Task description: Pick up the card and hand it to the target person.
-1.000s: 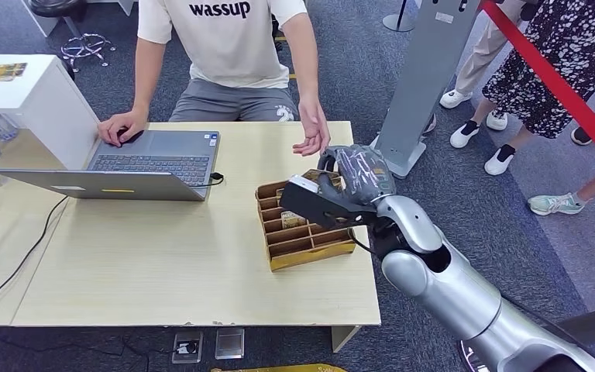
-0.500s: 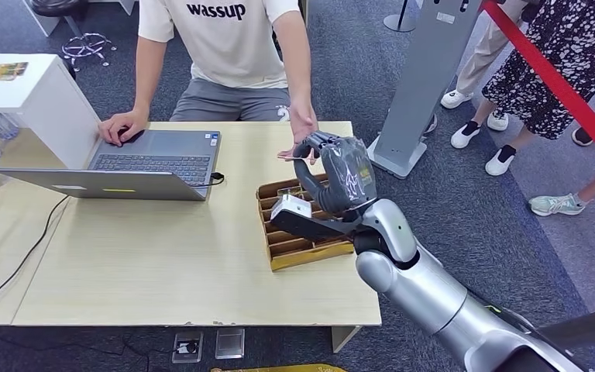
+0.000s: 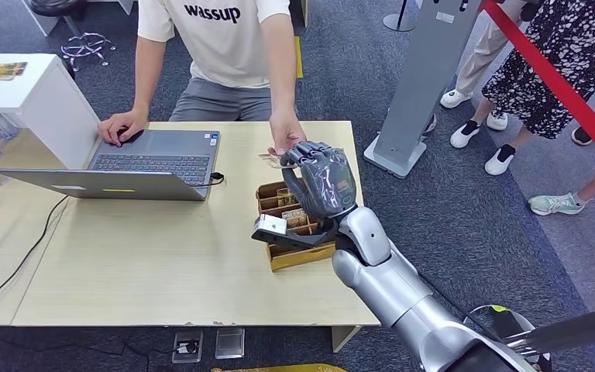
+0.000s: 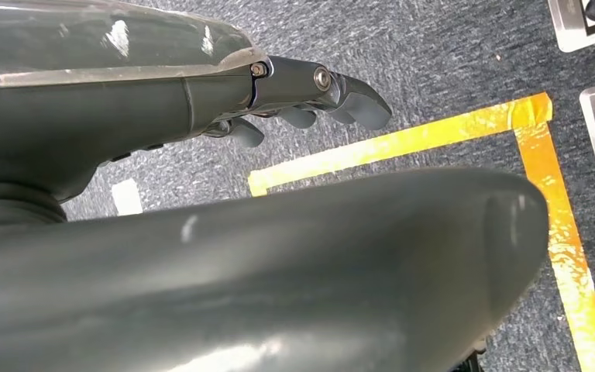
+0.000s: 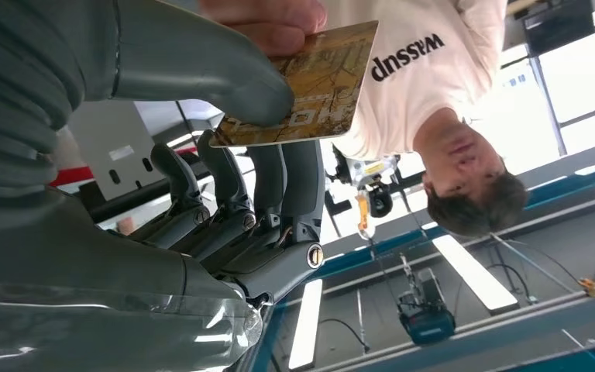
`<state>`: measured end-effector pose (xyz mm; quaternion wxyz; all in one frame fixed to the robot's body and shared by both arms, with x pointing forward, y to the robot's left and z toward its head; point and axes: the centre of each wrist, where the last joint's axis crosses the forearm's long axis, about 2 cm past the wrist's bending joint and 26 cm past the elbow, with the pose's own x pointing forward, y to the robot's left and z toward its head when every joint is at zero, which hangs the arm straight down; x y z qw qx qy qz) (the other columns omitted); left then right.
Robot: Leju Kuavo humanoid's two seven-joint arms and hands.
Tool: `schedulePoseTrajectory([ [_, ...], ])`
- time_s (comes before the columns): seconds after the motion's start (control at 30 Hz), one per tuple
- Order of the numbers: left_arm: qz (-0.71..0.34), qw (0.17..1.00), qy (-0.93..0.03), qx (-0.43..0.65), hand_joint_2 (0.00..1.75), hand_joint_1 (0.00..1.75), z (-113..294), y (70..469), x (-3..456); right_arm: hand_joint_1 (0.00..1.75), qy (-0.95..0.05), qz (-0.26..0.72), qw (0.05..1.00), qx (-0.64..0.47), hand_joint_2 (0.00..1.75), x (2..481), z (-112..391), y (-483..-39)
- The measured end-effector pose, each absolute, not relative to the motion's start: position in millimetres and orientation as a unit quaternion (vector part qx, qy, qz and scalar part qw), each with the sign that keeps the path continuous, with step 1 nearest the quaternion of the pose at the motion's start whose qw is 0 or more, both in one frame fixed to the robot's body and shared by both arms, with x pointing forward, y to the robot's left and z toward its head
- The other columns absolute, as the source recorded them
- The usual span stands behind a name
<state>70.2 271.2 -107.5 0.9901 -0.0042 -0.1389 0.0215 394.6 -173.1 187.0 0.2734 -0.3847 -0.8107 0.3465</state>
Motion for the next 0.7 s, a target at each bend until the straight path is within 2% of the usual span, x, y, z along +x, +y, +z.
schedulePoseTrajectory([
  [0.2,0.017,0.990,-0.140,-0.008,0.00,0.00,-107.6,270.9,69.7,1.43,-0.801,0.344,0.287,-0.397,1.75,393.7,178.8,-170.3],
  [0.33,0.015,0.989,-0.144,-0.011,0.00,0.00,-107.6,270.6,69.8,0.00,-0.797,0.340,0.293,-0.404,1.75,392.9,175.8,-170.7],
  [0.53,0.010,0.988,-0.152,-0.011,0.00,0.00,-107.4,270.5,70.6,0.00,-0.801,0.320,0.310,-0.399,1.75,392.0,173.2,-171.6],
  [0.7,0.020,0.988,-0.153,-0.007,0.00,0.00,-107.5,270.6,70.2,0.00,-0.829,0.247,0.361,-0.349,1.75,392.8,170.7,-172.1],
])
